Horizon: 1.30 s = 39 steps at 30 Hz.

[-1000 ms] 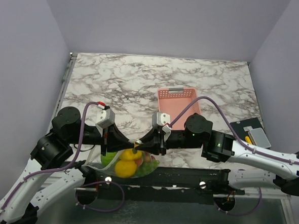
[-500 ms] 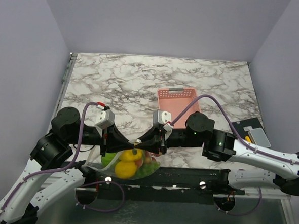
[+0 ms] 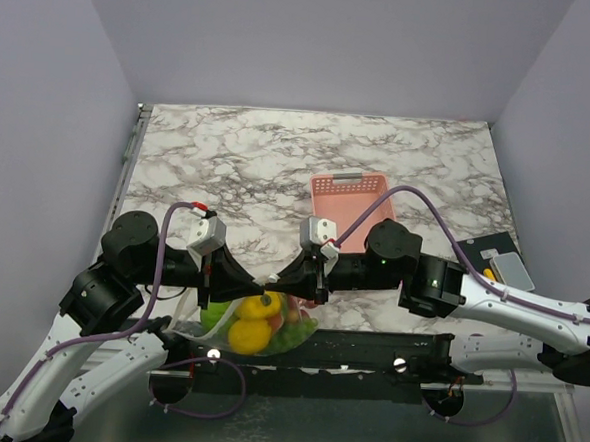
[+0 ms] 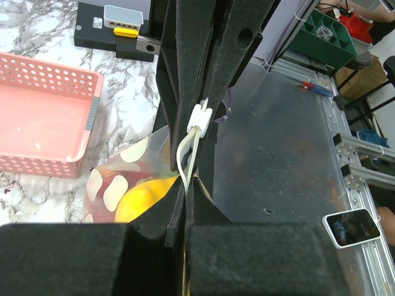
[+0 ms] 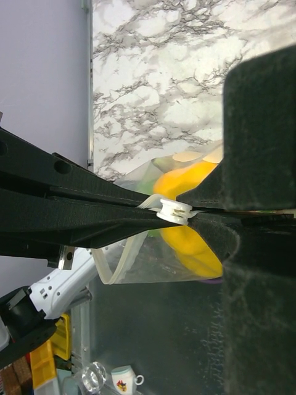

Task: Place the food in the zip-top bag and seal the zipper
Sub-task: Zip the zipper food storage bag at the center of the board.

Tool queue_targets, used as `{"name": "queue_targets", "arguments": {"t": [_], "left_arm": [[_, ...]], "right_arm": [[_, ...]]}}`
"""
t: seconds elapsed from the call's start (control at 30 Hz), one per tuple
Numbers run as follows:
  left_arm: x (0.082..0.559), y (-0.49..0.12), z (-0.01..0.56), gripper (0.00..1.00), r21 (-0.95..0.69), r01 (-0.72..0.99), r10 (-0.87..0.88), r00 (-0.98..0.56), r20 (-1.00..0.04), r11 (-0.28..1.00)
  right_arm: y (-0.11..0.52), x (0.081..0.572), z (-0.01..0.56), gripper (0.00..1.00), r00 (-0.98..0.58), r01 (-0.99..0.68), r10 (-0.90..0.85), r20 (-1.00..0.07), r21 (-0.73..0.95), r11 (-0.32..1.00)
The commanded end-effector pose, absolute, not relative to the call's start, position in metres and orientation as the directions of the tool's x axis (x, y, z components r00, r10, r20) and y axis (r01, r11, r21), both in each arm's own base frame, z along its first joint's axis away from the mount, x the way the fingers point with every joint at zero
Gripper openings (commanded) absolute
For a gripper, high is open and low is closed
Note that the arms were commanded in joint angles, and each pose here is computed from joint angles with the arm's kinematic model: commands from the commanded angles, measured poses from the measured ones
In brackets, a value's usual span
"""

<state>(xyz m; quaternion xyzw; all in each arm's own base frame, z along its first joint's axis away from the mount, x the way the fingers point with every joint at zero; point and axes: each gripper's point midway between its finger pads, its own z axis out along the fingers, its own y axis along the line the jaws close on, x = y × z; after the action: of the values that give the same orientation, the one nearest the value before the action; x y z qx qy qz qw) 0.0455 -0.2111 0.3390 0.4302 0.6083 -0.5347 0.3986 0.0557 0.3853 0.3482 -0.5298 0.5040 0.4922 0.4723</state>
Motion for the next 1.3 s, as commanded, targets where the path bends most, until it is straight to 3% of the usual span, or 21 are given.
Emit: {"name": "queue_targets", "arguments": {"t": [0.0, 0.07, 0.17, 0.33, 0.43, 0.87, 1.27], "left_arm": [[0.041, -0.210, 0.357, 0.03, -0.259, 0.965, 0.055, -0.260, -0.964, 0.026], [0.043, -0.210, 0.357, 0.19, -0.258, 0.965, 0.051, -0.260, -0.964, 0.040], [0.045, -0.211, 0.355, 0.26, -0.257, 0.965, 0.055, -0.259, -0.964, 0.045], [0.047, -0.210, 0.358, 0.50, -0.237, 0.970, 0.048, -0.239, -0.970, 0.059], [0.049, -0.211, 0.363, 0.55, -0.221, 0.973, 0.043, -0.223, -0.974, 0.062], [0.054, -0.222, 0.355, 0.62, -0.263, 0.965, 0.047, -0.263, -0.964, 0.012], [0.049, -0.226, 0.348, 0.50, -0.278, 0.960, 0.040, -0.277, -0.960, -0.036]], "right_arm": [[0.385, 0.051, 0.360, 0.01, 0.018, -0.998, -0.064, -0.998, -0.014, -0.067], [0.383, 0.053, 0.360, 0.01, 0.015, -0.998, -0.068, -0.998, -0.011, -0.054], [0.381, 0.054, 0.361, 0.01, 0.011, -0.999, -0.074, -0.997, -0.008, -0.042], [0.378, 0.051, 0.356, 0.01, -0.007, -0.999, -0.100, -0.995, 0.012, -0.047], [0.376, 0.048, 0.352, 0.01, -0.022, -0.998, -0.119, -0.993, 0.029, -0.060], [0.382, 0.045, 0.345, 0.01, -0.086, -0.994, -0.149, -0.985, 0.095, -0.060], [0.388, 0.046, 0.347, 0.01, -0.107, -0.991, -0.150, -0.983, 0.117, -0.059]]}}
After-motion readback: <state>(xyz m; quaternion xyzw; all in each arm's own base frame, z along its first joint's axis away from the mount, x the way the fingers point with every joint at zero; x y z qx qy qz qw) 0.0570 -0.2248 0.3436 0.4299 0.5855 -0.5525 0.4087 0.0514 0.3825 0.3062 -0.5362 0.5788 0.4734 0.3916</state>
